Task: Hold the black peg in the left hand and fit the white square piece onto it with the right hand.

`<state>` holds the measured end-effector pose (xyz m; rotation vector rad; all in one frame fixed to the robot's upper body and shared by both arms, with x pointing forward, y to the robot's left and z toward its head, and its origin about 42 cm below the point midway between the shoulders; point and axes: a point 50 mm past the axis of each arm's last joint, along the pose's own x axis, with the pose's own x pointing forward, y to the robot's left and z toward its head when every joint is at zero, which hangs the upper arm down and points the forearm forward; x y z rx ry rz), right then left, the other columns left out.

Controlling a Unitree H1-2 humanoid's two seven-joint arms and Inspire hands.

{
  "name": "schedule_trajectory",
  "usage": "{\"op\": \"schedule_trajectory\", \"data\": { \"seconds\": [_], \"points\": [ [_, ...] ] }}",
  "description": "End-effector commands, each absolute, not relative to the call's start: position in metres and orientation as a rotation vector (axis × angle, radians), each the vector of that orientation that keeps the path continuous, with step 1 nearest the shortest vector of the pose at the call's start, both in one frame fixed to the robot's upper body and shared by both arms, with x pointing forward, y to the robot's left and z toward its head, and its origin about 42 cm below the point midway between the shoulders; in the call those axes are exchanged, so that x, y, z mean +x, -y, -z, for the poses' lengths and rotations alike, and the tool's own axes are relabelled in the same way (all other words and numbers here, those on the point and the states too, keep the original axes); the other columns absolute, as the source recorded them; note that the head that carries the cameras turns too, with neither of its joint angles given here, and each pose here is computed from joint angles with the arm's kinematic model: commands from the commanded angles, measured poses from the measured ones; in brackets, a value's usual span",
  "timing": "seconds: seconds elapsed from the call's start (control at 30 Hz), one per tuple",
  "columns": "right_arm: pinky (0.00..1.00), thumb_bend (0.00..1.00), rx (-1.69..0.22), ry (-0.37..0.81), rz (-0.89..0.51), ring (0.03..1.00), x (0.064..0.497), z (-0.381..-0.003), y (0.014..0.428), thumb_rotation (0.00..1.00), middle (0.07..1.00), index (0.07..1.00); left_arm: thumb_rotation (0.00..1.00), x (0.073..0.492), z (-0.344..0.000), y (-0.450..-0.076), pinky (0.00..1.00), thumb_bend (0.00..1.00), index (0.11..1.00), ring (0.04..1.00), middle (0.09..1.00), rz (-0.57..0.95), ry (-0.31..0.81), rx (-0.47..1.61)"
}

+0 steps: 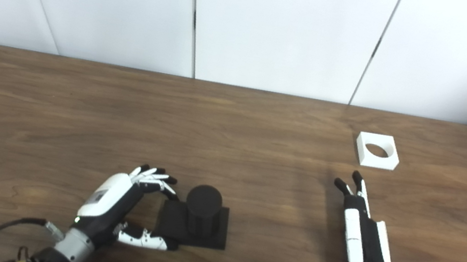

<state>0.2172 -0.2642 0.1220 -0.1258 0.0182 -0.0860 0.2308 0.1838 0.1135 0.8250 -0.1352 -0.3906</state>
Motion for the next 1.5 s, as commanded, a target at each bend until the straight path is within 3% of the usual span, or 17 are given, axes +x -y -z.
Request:
{"op": "schedule_trajectory", "data": {
  "seconds": [0.0,0.63,0.77,0.9,1.07,1.27,1.47],
  "points": [
    [1.00,0.62,-0.080,-0.006,0.063,0.982,0.217,-0.127,0.246,1.00,0.903,1.000,0.05,0.223,-0.114,-0.178,1.00,0.50,0.490,0.939,0.849,0.421,0.156,0.846],
    [1.00,0.63,-0.066,-0.015,0.065,0.979,0.215,-0.135,0.247,1.00,0.900,1.000,0.05,0.207,-0.104,-0.168,1.00,0.51,0.489,0.936,0.842,0.459,0.127,0.885],
    [1.00,0.65,-0.052,-0.036,0.072,0.998,0.214,-0.146,0.252,0.87,0.921,1.000,0.05,0.207,-0.104,-0.171,1.00,0.51,0.489,0.928,0.838,0.448,0.123,0.887],
    [1.00,0.63,-0.139,0.018,0.096,0.970,0.220,-0.168,0.269,0.72,0.918,1.000,0.05,0.209,-0.104,-0.174,1.00,0.51,0.489,0.925,0.832,0.438,0.119,0.892],
    [1.00,0.66,-0.359,0.064,0.154,0.948,0.232,-0.198,0.303,0.51,0.900,0.951,0.05,0.210,-0.102,-0.175,1.00,0.51,0.489,0.916,0.826,0.435,0.108,0.909],
    [1.00,0.74,-0.588,0.063,0.151,0.953,0.258,-0.231,0.343,0.40,0.920,0.922,0.05,0.210,-0.101,-0.174,1.00,0.51,0.489,0.914,0.824,0.441,0.095,0.920],
    [0.97,0.79,-0.680,0.038,0.136,0.951,0.285,-0.241,0.361,0.35,0.922,0.907,0.05,0.212,-0.097,-0.174,1.00,0.51,0.488,0.902,0.814,0.436,0.100,0.915]
  ]
}}
